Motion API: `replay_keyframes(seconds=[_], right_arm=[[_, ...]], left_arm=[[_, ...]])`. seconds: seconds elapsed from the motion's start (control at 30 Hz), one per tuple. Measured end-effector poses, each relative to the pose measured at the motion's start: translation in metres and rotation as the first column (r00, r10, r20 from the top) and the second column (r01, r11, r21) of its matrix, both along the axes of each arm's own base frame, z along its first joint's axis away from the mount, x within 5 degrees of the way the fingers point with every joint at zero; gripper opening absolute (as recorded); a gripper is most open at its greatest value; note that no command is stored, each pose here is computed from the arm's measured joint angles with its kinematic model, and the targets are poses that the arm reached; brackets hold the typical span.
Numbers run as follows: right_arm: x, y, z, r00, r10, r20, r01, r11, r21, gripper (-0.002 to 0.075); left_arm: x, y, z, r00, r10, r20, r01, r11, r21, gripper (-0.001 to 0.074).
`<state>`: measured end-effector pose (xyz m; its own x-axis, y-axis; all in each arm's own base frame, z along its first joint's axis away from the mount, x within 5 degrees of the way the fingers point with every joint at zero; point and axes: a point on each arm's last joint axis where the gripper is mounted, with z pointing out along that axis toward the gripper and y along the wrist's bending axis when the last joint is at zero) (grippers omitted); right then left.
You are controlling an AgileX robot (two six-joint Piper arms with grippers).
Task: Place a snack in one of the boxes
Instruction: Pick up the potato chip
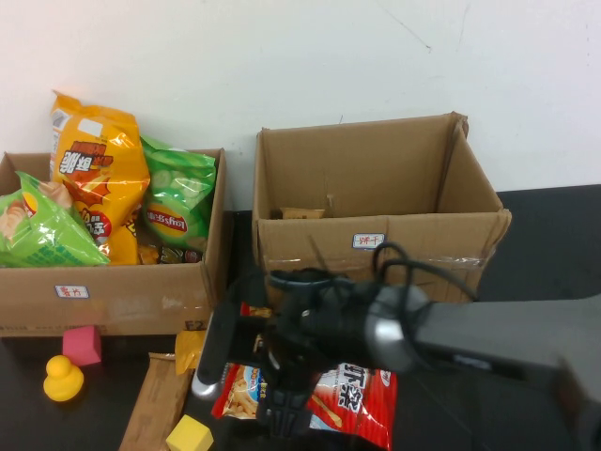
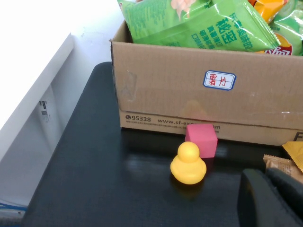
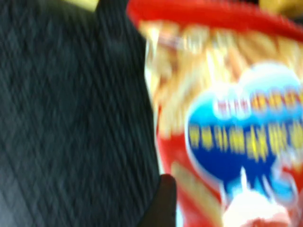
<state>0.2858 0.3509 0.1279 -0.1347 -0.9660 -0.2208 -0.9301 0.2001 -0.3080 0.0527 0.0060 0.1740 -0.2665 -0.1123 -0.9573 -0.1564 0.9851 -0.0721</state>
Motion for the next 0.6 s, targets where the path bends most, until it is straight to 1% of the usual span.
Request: replay_keyframes(seconds=[0.13,0.27,0.33,0.37,0.43,0.47,0.5,0.6], right_arm=[[0.007,0.01,-0.019,1.0,0.001,-0.006,-0.001,1.0,0.0,0.0692],[0.012,0.017,-0.027,1.0,0.003,-0.002,-0.003,1.0,0.003,0.0683],[0.013,0.018,-0.029,1.0,0.01,0.003,-0.01,1.0,0.002,0.0626],[0.013,0.018,-0.029,1.0,0.011,0.003,-0.011,1.0,0.002,0.0566],[0.014,0.019,-0.028,1.0,0.021,0.014,-0.021,1.0,0.001,0.0396],[0.015,0.02,-0.026,0.999,0.029,0.026,-0.029,1.0,0.002,0.0328],[0.015,0.02,-0.022,0.999,0.032,0.036,-0.032,0.999,0.008,0.0298],[0.015,0.02,-0.013,0.999,0.028,0.044,-0.029,0.999,0.015,0.0292]], left_arm=[[0.0,0.0,0.0,1.0,0.0,0.0,0.0,1.0,0.0,-0.0003],[0.0,0.0,0.0,1.0,0.0,0.0,0.0,1.0,0.0,-0.0002],[0.0,0.0,0.0,1.0,0.0,0.0,0.0,1.0,0.0,-0.0003],[0.0,0.0,0.0,1.0,0.0,0.0,0.0,1.0,0.0,-0.0003],[0.0,0.0,0.0,1.0,0.0,0.0,0.0,1.0,0.0,-0.0002],[0.0,0.0,0.0,1.0,0.0,0.0,0.0,1.0,0.0,-0.0002],[0.0,0.0,0.0,1.0,0.0,0.0,0.0,1.0,0.0,-0.0002],[0.0,0.0,0.0,1.0,0.0,0.0,0.0,1.0,0.0,-0.0002]])
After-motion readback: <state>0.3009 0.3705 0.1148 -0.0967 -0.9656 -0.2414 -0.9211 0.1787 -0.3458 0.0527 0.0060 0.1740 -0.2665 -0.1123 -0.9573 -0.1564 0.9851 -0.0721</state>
